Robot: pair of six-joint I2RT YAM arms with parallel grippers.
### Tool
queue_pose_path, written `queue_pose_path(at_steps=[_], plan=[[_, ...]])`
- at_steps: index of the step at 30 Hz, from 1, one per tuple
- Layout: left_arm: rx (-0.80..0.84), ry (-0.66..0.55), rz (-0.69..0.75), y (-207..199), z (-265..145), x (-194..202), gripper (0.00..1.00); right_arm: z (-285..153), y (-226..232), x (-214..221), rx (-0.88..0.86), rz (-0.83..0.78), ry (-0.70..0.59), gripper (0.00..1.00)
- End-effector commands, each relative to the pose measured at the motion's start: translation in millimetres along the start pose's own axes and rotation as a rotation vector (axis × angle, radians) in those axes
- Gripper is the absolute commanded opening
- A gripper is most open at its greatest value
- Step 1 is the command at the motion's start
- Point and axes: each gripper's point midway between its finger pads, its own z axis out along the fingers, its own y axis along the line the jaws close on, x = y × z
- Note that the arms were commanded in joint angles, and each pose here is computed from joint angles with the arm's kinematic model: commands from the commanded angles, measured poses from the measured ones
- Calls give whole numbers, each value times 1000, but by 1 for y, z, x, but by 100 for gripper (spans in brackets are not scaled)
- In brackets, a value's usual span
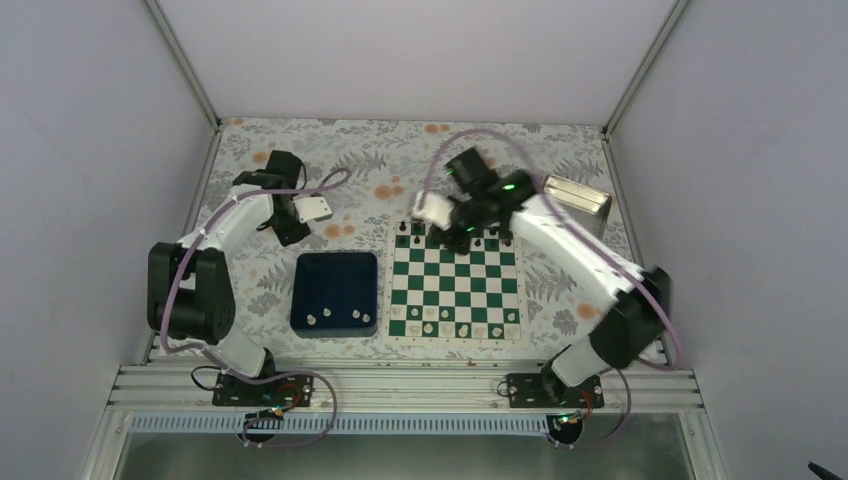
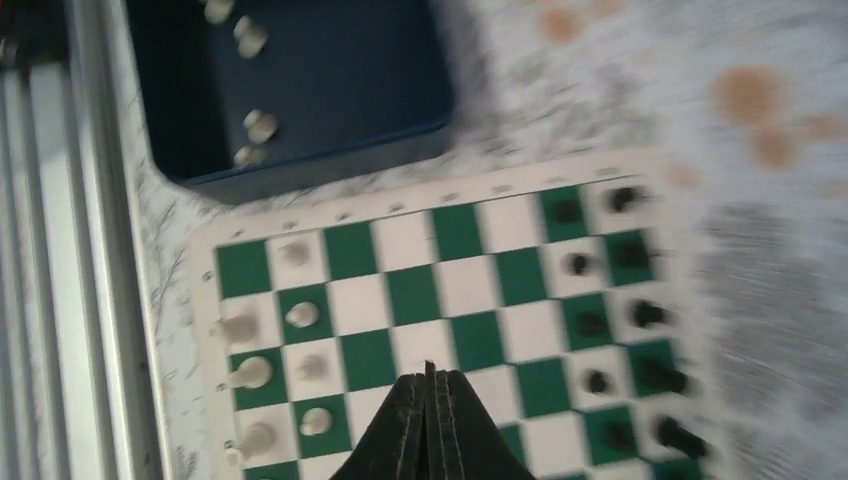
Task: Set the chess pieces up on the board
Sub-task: Adjust the storage box at the center of the board.
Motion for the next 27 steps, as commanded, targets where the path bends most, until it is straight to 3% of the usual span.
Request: queue_pose_path(at_steps=[1,6,12,19,27], plan=[[-35,-63,-90,35,15,2,2,60,64,9,-184,-114,215,4],[-45,-54,-172,52,20,15,2,117,72,-2,-212,-164,302,4],[-88,0,-239,63,26,41,2,165,57,17,-172,-184,415,4],[-117,-7,-302,69,14,68,2,204,49,17,-178,-184,447,4],[-189,16,-404,82,0,120,2,262,69,-50,-186,-312,366,4]])
